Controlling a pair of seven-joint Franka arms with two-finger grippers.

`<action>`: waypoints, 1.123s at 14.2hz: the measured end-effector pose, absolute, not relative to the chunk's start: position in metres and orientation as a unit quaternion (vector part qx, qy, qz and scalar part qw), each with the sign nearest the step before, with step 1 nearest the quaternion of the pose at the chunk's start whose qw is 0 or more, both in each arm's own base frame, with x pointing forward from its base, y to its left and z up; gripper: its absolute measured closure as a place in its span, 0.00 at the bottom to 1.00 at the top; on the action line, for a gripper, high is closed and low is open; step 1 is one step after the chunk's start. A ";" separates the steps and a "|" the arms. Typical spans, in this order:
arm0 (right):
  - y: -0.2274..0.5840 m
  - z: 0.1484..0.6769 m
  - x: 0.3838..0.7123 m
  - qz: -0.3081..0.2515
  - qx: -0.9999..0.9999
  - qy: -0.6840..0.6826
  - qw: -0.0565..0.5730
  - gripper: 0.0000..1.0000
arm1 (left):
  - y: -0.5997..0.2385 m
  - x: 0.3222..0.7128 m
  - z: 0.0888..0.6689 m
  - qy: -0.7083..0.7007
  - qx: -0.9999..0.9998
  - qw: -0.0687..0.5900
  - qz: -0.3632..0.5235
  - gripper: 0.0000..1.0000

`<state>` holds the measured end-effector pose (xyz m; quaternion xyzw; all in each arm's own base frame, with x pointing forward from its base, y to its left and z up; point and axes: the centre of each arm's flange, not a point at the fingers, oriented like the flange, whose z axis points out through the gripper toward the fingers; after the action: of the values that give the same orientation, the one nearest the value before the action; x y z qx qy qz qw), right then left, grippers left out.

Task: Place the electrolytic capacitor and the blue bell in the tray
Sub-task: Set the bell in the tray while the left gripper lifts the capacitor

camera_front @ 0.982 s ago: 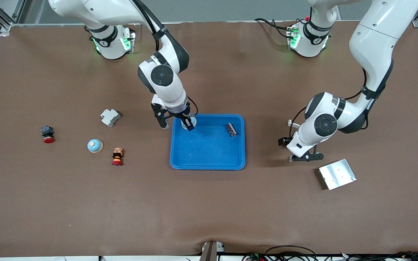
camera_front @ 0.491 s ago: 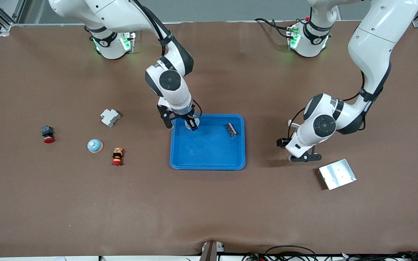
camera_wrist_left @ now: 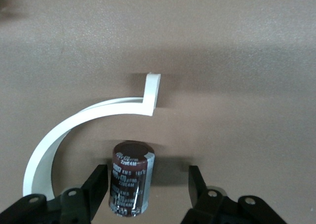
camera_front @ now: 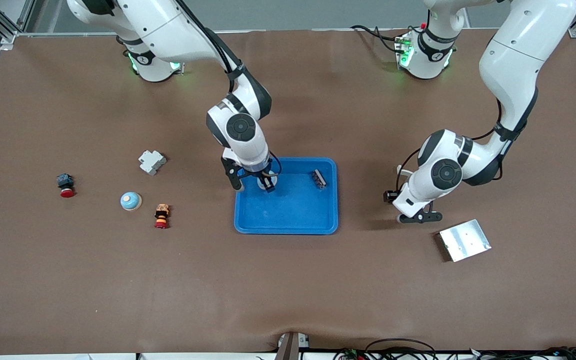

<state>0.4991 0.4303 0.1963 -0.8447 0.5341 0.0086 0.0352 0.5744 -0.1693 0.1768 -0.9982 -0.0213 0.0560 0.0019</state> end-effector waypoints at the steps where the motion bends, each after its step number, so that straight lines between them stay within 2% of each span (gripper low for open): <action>1: 0.430 0.194 0.501 0.008 -0.845 0.534 0.035 0.33 | -0.169 0.574 0.177 -0.021 -0.998 0.002 0.056 0.33; 4: 0.431 0.194 0.502 0.004 -0.847 0.530 0.034 0.33 | -0.170 0.575 0.177 -0.021 -0.998 0.001 0.055 0.65; 12: 0.431 0.184 0.501 0.000 -0.851 0.524 0.025 0.33 | -0.170 0.575 0.178 -0.022 -0.998 0.001 0.054 0.66; 16: 0.435 0.192 0.506 -0.004 -0.855 0.518 0.015 0.00 | -0.178 0.579 0.192 -0.051 -0.998 -0.002 0.041 0.66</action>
<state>0.5060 0.4348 0.1920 -0.8552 0.5181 -0.0038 0.0154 0.5792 -0.1779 0.1915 -0.9979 -0.0508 0.0413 -0.0021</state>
